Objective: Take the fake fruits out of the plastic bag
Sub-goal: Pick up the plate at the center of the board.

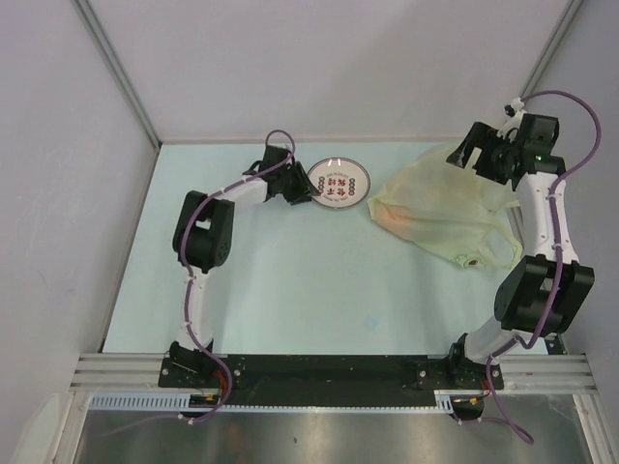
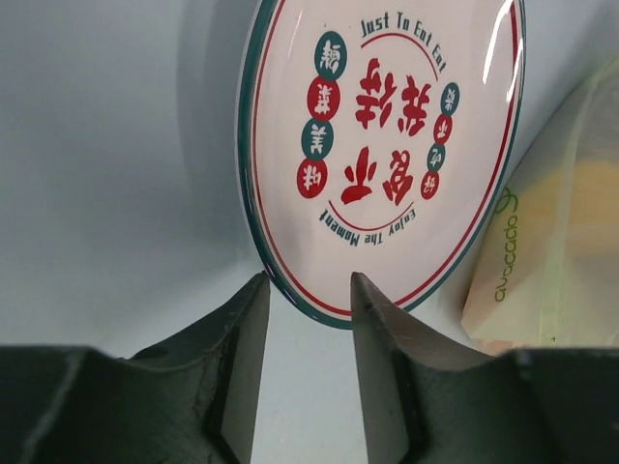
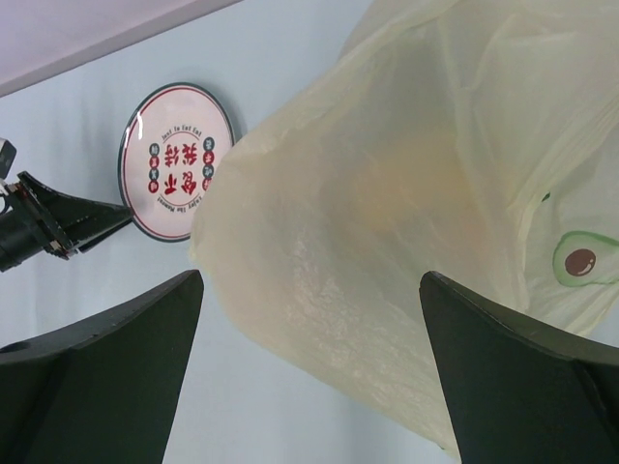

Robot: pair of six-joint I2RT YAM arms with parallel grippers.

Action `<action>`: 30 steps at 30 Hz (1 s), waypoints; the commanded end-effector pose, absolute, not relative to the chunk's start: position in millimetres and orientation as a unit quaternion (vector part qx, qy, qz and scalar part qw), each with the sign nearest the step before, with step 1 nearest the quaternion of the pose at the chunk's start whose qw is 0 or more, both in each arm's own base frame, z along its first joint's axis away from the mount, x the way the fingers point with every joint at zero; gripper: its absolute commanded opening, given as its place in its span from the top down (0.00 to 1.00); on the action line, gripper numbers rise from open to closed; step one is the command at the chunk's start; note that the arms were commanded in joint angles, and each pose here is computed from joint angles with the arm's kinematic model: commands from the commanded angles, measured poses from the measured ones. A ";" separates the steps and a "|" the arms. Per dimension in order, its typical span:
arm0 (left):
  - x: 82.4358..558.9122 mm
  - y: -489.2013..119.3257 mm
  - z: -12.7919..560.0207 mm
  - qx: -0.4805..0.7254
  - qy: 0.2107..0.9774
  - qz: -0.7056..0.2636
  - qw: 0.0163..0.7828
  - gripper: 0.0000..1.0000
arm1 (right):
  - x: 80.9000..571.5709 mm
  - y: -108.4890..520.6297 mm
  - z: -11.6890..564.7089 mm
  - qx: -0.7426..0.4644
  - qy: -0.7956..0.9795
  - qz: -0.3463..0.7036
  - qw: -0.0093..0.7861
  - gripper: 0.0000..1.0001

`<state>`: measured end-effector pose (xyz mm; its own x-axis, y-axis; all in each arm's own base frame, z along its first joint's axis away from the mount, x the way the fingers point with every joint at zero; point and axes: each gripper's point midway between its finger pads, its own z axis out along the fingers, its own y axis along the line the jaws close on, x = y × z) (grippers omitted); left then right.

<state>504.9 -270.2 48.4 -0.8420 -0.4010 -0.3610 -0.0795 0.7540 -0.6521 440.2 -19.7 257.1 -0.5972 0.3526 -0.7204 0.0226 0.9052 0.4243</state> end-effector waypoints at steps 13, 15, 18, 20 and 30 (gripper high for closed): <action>506.6 -275.4 35.8 -0.180 0.899 -0.333 0.219 0.53 | 441.5 -15.5 252.0 0.085 0.876 0.172 0.444 0.00; 517.8 -278.6 37.3 -0.179 0.889 -0.352 0.230 0.55 | 438.6 -18.1 249.5 0.082 0.879 0.162 0.440 0.00; 528.7 -292.0 46.5 -0.157 0.874 -0.390 0.244 0.68 | 431.7 -21.2 243.8 0.082 0.885 0.152 0.434 0.00; 530.1 -299.8 52.8 -0.122 0.868 -0.406 0.257 0.86 | 428.4 -21.7 244.5 0.080 0.885 0.149 0.434 0.00; 440.6 -266.5 63.6 -0.083 0.891 -0.413 0.171 1.00 | 423.2 -17.2 249.9 0.056 0.883 0.148 0.442 0.00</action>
